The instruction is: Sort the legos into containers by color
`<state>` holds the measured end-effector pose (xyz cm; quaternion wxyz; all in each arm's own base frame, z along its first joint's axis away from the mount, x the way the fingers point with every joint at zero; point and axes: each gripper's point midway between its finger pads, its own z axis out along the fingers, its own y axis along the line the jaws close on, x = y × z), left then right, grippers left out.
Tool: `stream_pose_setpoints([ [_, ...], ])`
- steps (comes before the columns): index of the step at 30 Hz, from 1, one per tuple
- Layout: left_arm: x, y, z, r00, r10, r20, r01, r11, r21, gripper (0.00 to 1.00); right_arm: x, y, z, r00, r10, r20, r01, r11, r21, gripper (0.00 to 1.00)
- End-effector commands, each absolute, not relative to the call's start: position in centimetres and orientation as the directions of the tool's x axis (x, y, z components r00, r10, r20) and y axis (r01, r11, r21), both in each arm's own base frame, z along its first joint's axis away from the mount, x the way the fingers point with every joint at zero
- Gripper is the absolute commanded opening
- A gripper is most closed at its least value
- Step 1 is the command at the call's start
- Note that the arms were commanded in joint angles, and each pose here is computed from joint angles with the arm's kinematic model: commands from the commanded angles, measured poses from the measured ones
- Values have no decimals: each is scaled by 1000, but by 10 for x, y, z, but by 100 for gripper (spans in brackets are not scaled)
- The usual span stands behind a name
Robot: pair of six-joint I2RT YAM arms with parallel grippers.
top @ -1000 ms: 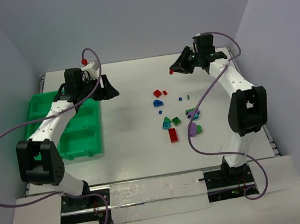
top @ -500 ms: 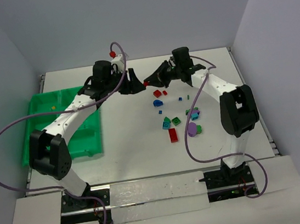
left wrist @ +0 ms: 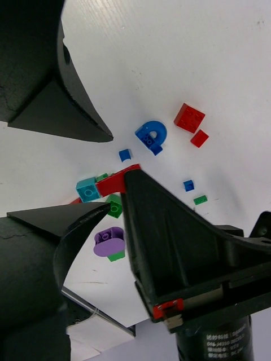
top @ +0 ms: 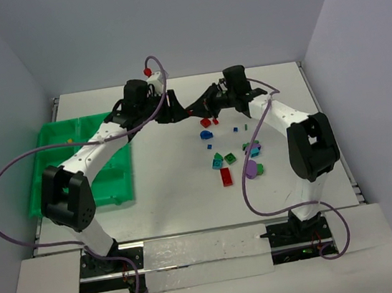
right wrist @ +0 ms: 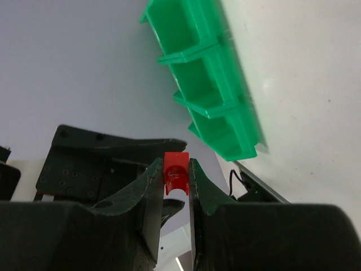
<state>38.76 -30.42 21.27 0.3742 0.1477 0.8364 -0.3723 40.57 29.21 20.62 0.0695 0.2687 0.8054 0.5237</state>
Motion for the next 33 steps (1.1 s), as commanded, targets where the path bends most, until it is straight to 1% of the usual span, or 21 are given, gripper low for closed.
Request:
stream_pose_setpoints([
  [1,400,-312,231,-648,-65,-759,536,669,-515,55,393,300,246,-880,459,119,262,260,930,0],
  [4,401,-312,227,-655,-61,-753,531,672,-516,52,391,304,250,-888,446,116,249,252,935,0],
  [6,400,-312,224,-657,-58,-752,529,675,-514,47,390,305,252,-890,440,115,244,249,937,0],
  [9,400,-309,222,-656,-55,-753,525,683,-507,29,387,308,253,-897,429,108,233,249,940,0],
  [10,399,-307,223,-651,-53,-757,525,689,-499,14,386,309,251,-898,427,109,234,252,939,1],
  [11,398,-305,226,-644,-51,-764,527,693,-491,3,386,309,248,-898,425,113,238,254,938,4],
  [12,398,-302,226,-642,-49,-765,525,699,-485,1,386,309,245,-897,425,118,244,255,936,10],
  [14,397,-296,225,-637,-45,-770,522,710,-473,0,386,309,242,-898,423,122,248,255,935,20],
  [15,396,-292,226,-634,-42,-772,521,714,-468,0,386,309,241,-897,424,124,251,256,934,27],
  [16,396,-285,228,-625,-39,-779,524,720,-456,0,387,309,240,-897,424,124,251,256,934,40],
  [17,396,-276,232,-612,-35,-790,527,726,-441,0,387,309,239,-898,422,123,249,257,934,56],
  [18,393,-268,225,-625,-24,-780,516,737,-436,0,388,309,239,-899,422,117,244,259,935,61],
  [19,392,-256,224,-620,-21,-784,513,746,-426,0,390,307,238,-897,426,116,244,259,934,69],
  [20,391,-252,222,-626,-17,-780,508,749,-425,0,391,307,239,-897,427,112,240,260,935,71],
  [22,386,-223,216,-643,-8,-766,483,772,-414,0,397,302,237,-893,438,99,235,268,934,83],
  [23,384,-206,216,-648,-6,-762,472,781,-408,0,400,299,236,-891,444,93,234,273,933,88],
  [25,380,-180,213,-659,-2,-752,455,795,-401,0,404,294,234,-889,451,77,223,281,934,93],
  [28,369,-125,211,-660,34,-751,439,828,-349,0,411,285,233,-893,450,16,176,317,932,96],
  [31,358,-71,206,-669,35,-743,379,875,-300,0,414,278,233,-895,441,-67,115,373,921,96],
  [32,351,-54,203,-687,24,-726,349,887,-301,0,415,276,233,-894,440,-88,102,390,915,96],
  [33,350,-24,204,-682,8,-731,308,910,-277,0,414,273,231,-893,439,-105,99,418,903,96],
])
